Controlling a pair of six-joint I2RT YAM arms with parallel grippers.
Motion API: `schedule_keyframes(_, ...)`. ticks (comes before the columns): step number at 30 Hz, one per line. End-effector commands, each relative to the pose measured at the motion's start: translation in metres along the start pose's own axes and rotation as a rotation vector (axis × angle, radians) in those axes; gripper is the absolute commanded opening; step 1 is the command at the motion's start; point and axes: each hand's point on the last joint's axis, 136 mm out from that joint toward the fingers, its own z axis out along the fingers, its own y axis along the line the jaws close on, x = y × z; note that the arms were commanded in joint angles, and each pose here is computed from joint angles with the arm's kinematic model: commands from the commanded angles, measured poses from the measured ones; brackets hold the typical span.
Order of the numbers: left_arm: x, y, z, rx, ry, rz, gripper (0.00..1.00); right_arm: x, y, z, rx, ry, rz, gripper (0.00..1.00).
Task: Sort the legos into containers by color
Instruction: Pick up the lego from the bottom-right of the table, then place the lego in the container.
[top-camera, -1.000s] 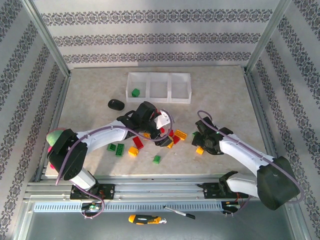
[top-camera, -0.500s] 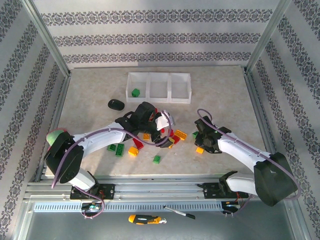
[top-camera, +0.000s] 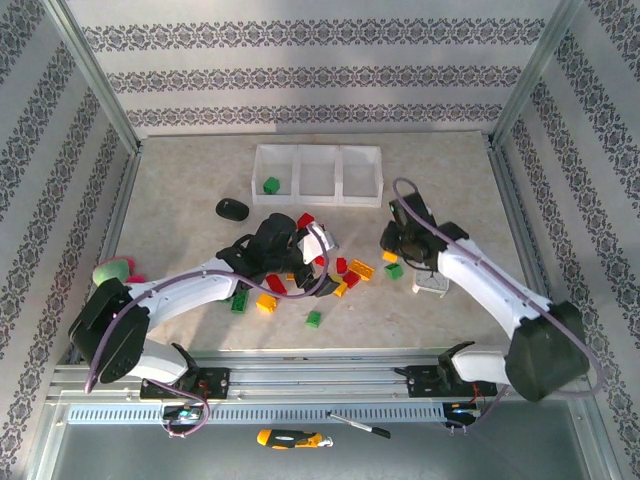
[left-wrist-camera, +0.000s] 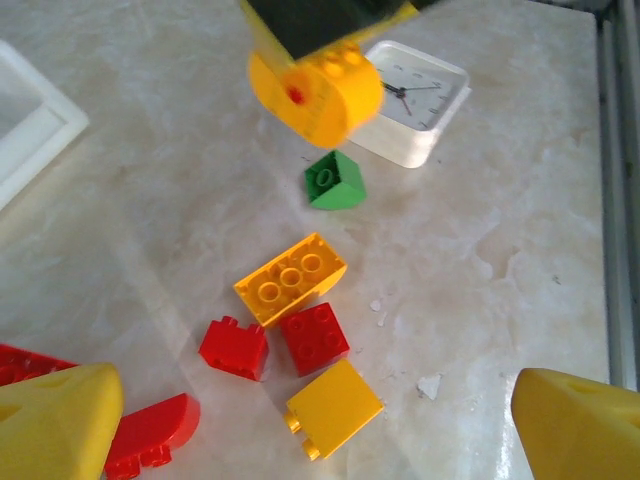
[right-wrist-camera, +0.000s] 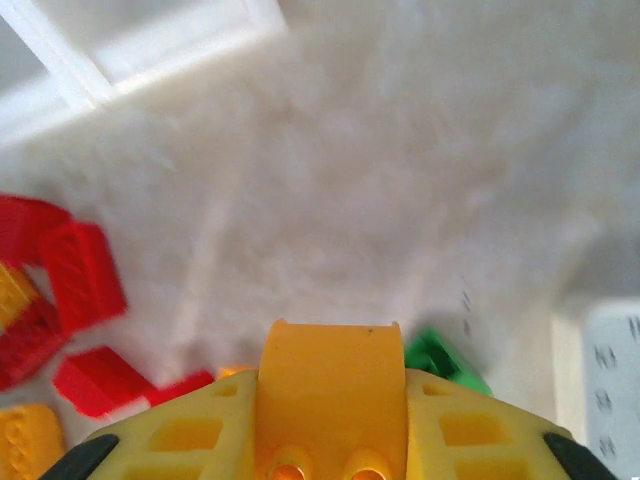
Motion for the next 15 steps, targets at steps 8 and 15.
schedule_keyframes(8,-0.020,0.026,-0.010,-0.178,-0.127,-0.106,0.99,-0.118,0.100,0.056,-0.141,-0.115,-0.181,0.31)
schedule_keyframes(15,-0.022,0.044,-0.013,-0.272,-0.198,-0.208,0.99,-0.167,0.124,0.107,-0.132,-0.157,-0.228,0.31)
